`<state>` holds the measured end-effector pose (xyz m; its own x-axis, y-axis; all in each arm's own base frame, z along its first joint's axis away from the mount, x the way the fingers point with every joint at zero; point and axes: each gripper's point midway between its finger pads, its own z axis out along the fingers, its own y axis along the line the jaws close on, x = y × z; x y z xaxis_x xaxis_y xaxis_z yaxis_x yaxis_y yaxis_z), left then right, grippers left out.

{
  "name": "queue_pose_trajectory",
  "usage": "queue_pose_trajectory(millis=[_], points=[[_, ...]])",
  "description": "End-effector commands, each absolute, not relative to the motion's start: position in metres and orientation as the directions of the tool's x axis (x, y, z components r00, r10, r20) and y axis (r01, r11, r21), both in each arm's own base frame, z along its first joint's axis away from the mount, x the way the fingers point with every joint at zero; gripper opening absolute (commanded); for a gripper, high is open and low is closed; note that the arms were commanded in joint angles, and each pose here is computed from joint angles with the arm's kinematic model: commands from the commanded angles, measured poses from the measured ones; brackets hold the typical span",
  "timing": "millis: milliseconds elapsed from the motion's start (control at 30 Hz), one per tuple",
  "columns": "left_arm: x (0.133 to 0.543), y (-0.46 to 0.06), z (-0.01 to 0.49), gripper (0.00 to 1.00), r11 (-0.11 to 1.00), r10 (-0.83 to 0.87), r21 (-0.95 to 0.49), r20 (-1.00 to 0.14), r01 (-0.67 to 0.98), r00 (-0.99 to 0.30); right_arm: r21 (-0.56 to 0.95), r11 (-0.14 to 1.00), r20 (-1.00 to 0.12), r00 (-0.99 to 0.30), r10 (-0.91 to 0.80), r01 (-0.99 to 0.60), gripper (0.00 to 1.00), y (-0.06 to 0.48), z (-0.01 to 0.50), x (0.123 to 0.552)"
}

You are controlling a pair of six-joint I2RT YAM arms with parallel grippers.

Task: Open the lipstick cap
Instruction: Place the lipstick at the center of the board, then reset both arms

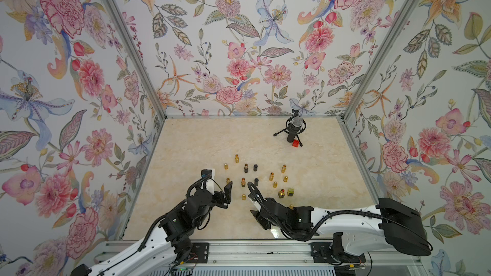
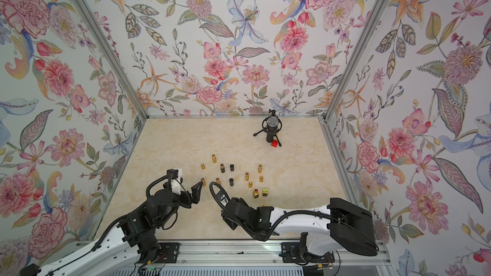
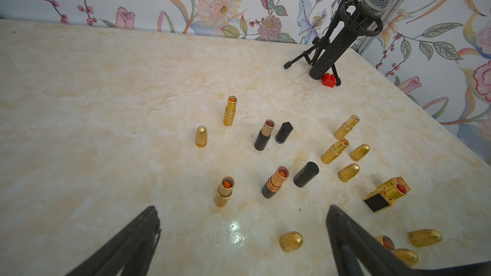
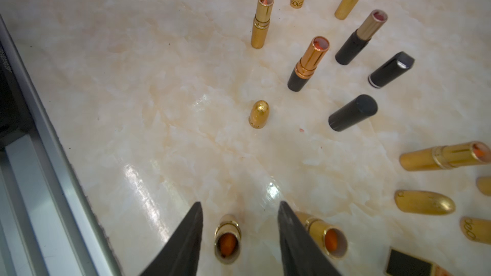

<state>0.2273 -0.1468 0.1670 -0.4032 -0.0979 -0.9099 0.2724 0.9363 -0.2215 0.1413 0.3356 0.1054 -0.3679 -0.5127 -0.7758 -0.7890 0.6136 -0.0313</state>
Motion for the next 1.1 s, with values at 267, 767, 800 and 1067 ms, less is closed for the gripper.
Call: queue_pose_trajectory(millis=[267,767,800,1067], points=[[0.259,-0.110,0.222,0.99,0.988,-0.109,-0.137,-0.938,0.064,-0.328,0.052,0.806,-0.848,-0.452,-0.276,-0.589,0.72,0.288,0.234,0.219],[0.306,0.085,0.186,0.99,0.719,-0.054,0.120,-0.972,-0.685,-0.228,-0.132,0.864,-0.888,-0.445,0.114,0.486,1.00,-0.034,0.181,0.329],[0.307,0.085,0.182,0.99,0.724,-0.029,0.137,-0.973,-0.676,-0.228,-0.122,0.848,-0.895,-0.426,0.130,0.515,1.00,-0.045,0.171,0.325],[0.302,0.072,0.158,0.99,0.819,0.147,0.197,-0.980,-0.539,-0.136,-0.053,0.873,-0.936,-0.329,0.126,0.485,1.00,-0.055,0.124,0.323]])
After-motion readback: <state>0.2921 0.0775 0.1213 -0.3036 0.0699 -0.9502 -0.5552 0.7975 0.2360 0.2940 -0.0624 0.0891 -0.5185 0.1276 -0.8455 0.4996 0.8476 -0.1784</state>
